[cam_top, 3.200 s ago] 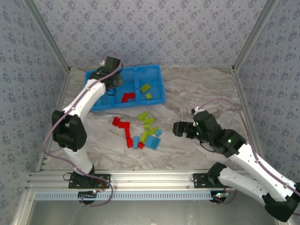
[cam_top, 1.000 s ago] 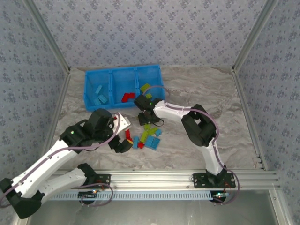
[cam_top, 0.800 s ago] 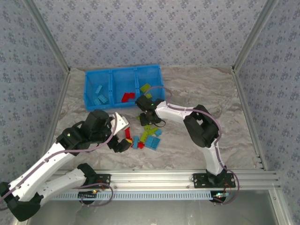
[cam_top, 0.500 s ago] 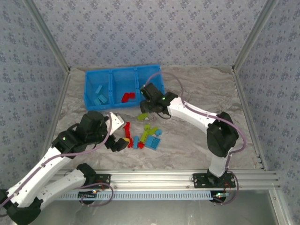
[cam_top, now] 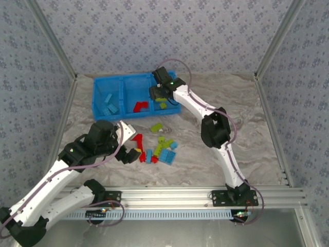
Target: Sort the legos into containers by color
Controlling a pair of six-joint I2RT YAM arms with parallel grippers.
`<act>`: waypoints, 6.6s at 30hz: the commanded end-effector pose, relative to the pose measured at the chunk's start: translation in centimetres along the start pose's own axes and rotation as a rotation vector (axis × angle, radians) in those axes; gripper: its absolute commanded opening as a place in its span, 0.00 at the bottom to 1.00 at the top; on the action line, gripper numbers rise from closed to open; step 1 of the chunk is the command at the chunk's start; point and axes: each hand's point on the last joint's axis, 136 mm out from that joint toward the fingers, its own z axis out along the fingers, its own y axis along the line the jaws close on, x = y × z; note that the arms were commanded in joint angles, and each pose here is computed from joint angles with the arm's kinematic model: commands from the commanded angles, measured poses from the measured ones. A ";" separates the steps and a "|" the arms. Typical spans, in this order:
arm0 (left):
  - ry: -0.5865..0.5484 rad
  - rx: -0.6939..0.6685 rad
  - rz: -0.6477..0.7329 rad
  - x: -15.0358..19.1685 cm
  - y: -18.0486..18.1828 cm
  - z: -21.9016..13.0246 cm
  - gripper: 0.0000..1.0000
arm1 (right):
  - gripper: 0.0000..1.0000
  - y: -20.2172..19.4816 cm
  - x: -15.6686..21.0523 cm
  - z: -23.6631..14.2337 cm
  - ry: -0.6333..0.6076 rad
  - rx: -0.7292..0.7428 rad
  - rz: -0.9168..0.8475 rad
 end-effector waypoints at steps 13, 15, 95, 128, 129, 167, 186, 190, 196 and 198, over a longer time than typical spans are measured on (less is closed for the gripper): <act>0.035 -0.320 -0.199 0.7 6.8 -0.1 0.99 | 0.85 1.1 -1.5 -16.8 -0.091 -0.136 -0.050; 0.078 -0.447 -0.307 1.4 8.9 -0.5 0.99 | 0.87 1.7 -0.2 -19.8 -0.106 -0.191 -0.081; -0.054 -0.177 -0.327 -9.3 6.6 1.5 0.58 | 1.00 5.0 16.7 -15.3 0.100 -0.244 -0.124; -0.050 0.206 0.060 0.9 -3.5 0.0 0.99 | 0.51 6.5 17.6 -3.5 0.242 -0.159 -0.211; -0.058 0.203 0.059 0.9 -3.5 -0.1 0.99 | 0.51 6.3 16.9 -4.9 0.208 -0.170 -0.195; 0.131 -0.413 -0.860 2.6 8.2 4.3 0.92 | 0.84 -0.9 0.3 -20.8 -0.215 -0.193 -0.057; 0.403 -0.588 -1.050 9.0 8.1 18.9 0.96 | 1.00 0.8 15.8 -25.2 -0.119 -0.298 -0.179; 0.380 -0.570 -1.041 9.0 8.4 20.1 0.96 | 1.00 1.3 16.5 -24.4 -0.086 -0.305 -0.183; 0.403 -0.564 -1.070 10.5 9.0 20.9 0.81 | 1.00 2.7 18.2 -23.7 -0.036 -0.339 -0.197; 0.402 -0.552 -1.084 10.8 8.9 21.1 0.73 | 1.00 3.2 18.9 -23.4 -0.009 -0.360 -0.214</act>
